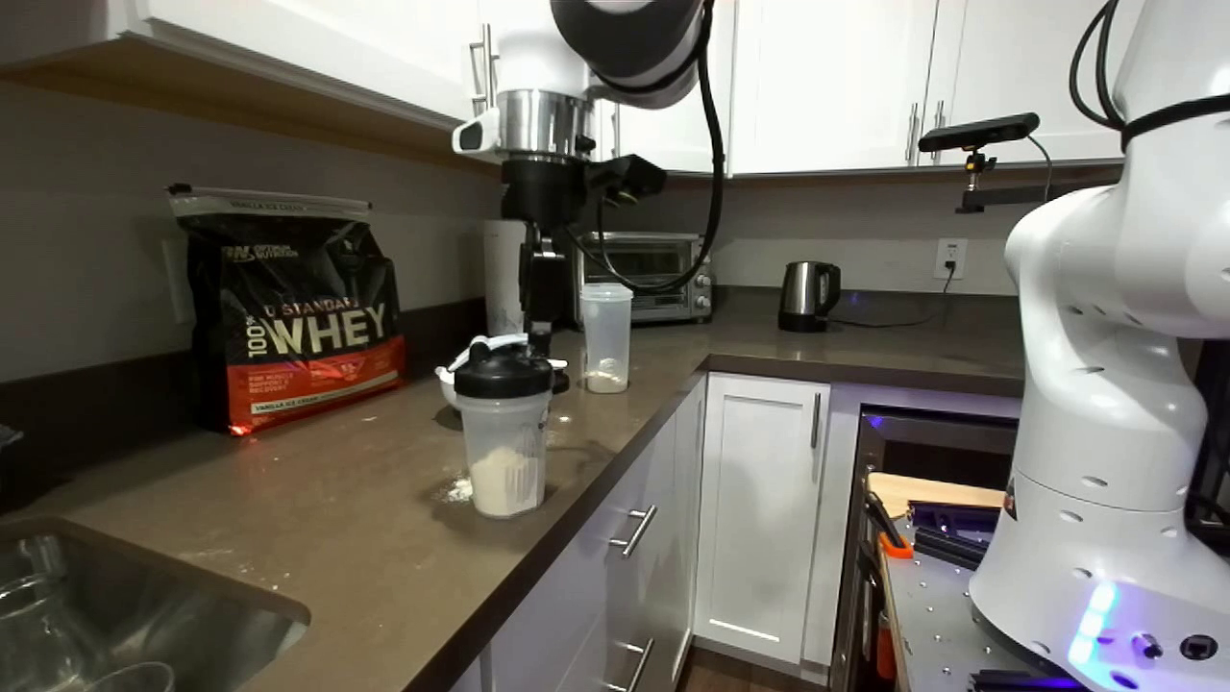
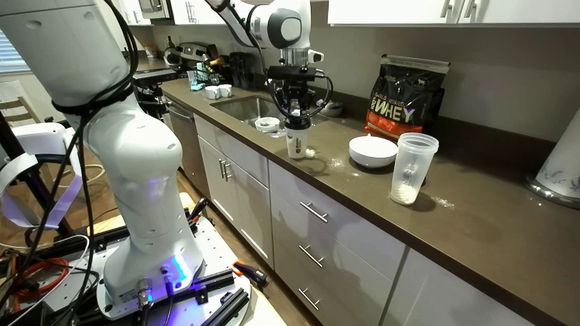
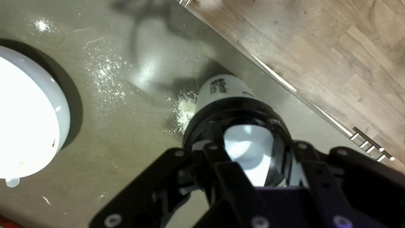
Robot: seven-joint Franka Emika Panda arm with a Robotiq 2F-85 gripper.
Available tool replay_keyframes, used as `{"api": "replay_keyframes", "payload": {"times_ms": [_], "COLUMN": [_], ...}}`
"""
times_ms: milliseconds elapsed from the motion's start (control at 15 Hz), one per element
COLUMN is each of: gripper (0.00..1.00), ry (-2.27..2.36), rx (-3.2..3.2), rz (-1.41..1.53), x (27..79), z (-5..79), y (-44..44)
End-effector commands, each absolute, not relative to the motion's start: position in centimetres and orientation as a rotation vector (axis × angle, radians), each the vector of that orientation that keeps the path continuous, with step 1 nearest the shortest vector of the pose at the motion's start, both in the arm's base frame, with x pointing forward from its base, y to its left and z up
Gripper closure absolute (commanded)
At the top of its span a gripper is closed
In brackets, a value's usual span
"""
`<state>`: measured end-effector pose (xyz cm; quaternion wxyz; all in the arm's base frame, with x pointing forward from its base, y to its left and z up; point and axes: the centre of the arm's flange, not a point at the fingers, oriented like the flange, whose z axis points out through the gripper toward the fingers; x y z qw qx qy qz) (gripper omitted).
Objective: Place the lid on the shorter shaker bottle
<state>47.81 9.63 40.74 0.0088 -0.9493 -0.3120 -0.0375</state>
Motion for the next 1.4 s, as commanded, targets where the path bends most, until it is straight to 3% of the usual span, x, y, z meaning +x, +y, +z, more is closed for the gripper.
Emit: {"api": "replay_keyframes", "payload": {"times_ms": [0,400,1333], "gripper": [0.35,0.01,0.0], "ry": [-1.017,-1.025,-0.94], "rx": [-2.95,-2.958,-3.024], "rz": [-0.101,-0.121,-0.171], "x": [47.6,47.1,46.6], "z": [40.3,41.4,43.8], "y": [9.4,9.2,4.9]}}
